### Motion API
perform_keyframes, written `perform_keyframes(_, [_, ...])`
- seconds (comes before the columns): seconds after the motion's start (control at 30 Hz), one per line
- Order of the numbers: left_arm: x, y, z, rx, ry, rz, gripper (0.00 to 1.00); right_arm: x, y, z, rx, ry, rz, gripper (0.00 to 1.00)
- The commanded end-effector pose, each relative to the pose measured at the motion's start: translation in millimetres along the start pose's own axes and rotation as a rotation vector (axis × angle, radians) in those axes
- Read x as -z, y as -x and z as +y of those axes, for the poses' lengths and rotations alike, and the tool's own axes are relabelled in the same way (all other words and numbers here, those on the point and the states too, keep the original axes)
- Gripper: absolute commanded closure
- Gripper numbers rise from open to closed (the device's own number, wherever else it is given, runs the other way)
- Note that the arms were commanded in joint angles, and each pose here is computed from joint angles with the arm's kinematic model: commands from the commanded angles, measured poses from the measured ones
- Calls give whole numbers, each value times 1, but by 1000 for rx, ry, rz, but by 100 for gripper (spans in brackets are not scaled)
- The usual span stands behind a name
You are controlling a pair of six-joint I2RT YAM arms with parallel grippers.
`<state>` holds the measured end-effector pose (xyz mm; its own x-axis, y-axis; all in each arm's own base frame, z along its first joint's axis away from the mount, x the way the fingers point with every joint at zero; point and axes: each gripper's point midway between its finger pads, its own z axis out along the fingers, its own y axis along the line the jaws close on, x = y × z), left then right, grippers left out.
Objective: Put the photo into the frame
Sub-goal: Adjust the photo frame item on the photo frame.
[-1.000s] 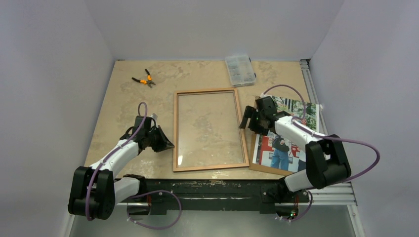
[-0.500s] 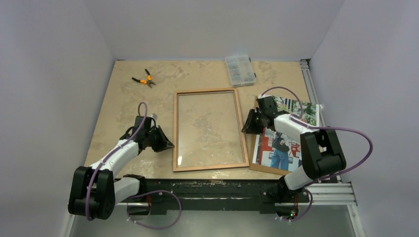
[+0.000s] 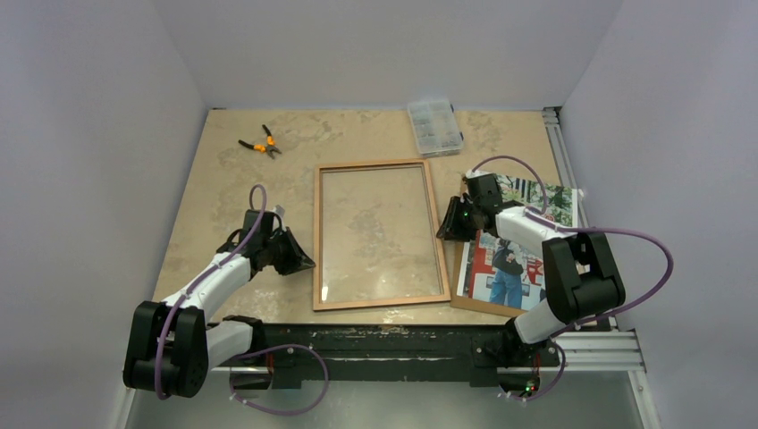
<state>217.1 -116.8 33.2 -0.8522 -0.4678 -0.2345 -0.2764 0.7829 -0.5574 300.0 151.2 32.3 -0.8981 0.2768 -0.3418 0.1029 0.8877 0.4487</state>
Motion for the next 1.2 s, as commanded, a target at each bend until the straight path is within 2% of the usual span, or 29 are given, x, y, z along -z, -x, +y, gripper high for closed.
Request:
perform_keyframes(0.0, [-2, -1, 17, -15, 73, -2, 100, -10, -21, 0, 56, 2, 52, 72])
perform_keyframes(0.4, [-3, 0, 17, -15, 75, -1, 100, -12, -30, 7, 201, -108, 50, 71])
perform_keyframes(0.63, [-3, 0, 17, -16, 74, -1, 100, -7, -32, 18, 269, -97, 31, 69])
perform_keyframes(0.87, [-3, 0, 17, -17, 74, 1, 100, -2, -41, 48, 278, 83, 53, 48])
perform_keyframes(1.17, [-2, -1, 16, -17, 72, 0, 100, 11, -32, 64, 227, 168, 34, 39])
